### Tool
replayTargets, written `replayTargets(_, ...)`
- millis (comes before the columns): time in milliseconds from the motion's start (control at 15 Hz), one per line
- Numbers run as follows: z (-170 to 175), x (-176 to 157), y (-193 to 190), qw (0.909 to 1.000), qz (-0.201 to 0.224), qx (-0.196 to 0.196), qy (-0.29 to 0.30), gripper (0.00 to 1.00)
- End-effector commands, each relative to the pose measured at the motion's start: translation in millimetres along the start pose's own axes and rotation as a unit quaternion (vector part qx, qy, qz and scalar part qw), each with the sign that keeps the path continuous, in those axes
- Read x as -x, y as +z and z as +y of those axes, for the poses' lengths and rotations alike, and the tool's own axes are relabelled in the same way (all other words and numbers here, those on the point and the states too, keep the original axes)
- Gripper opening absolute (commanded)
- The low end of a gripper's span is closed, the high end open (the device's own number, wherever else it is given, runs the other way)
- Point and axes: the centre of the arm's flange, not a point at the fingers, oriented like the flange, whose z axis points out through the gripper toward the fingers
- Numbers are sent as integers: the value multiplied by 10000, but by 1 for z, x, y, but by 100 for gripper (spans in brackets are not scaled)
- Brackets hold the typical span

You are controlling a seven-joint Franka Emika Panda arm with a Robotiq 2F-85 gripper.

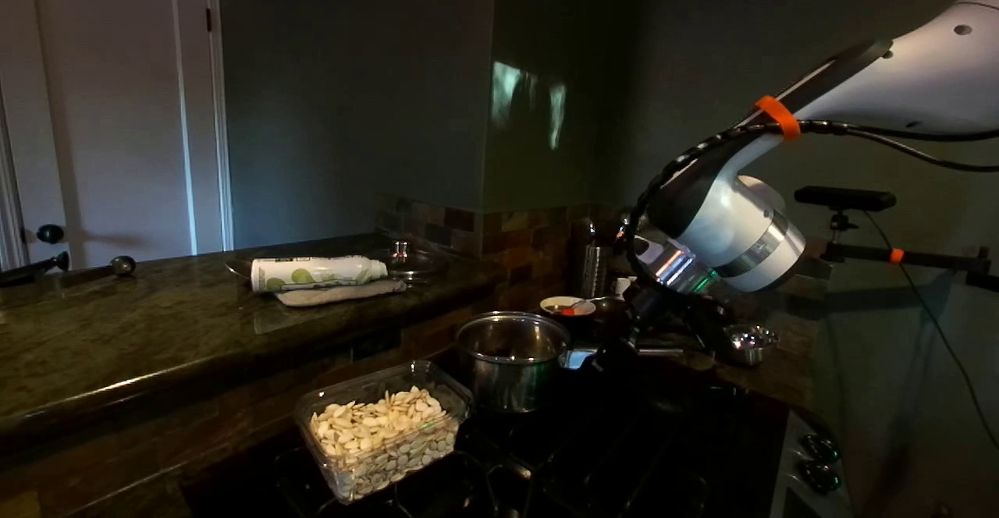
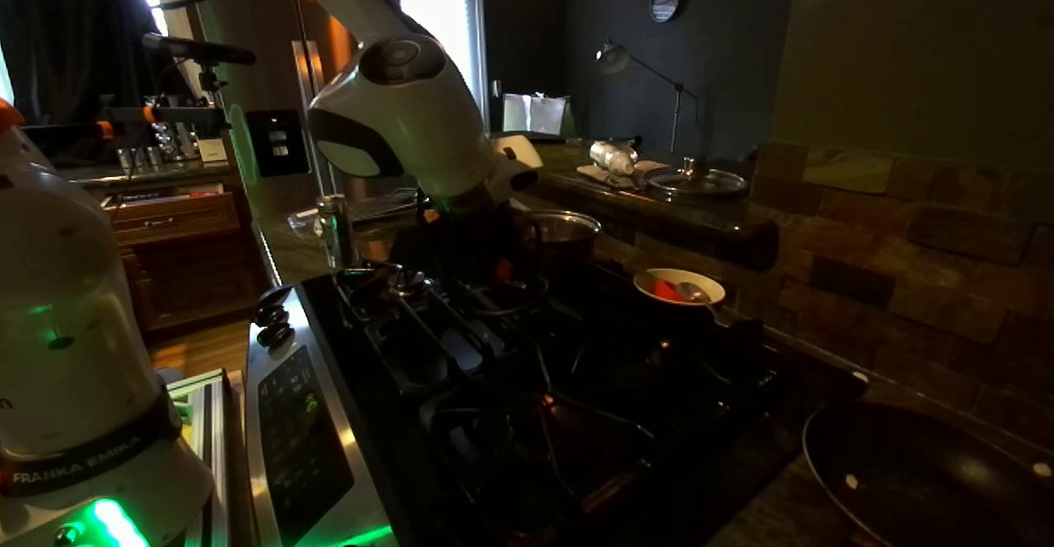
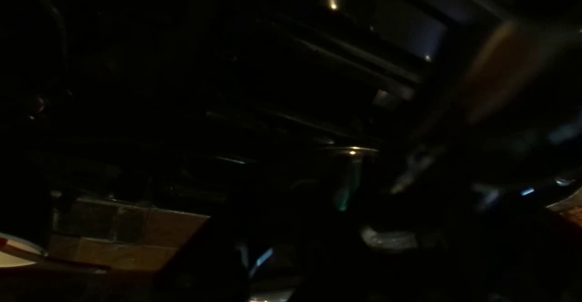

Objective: Pick up the pot, and then place it on the middle part of the stove

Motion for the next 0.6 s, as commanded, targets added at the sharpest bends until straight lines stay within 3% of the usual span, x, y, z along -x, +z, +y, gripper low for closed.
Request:
replayTargets(0,-7,12,6,9999,-9,85,-114,51)
replayTargets(400,2,4,-18,9999,-89,25,-81,95)
replayTargets(533,8,2,-37,9999,-65,-117,-46,100)
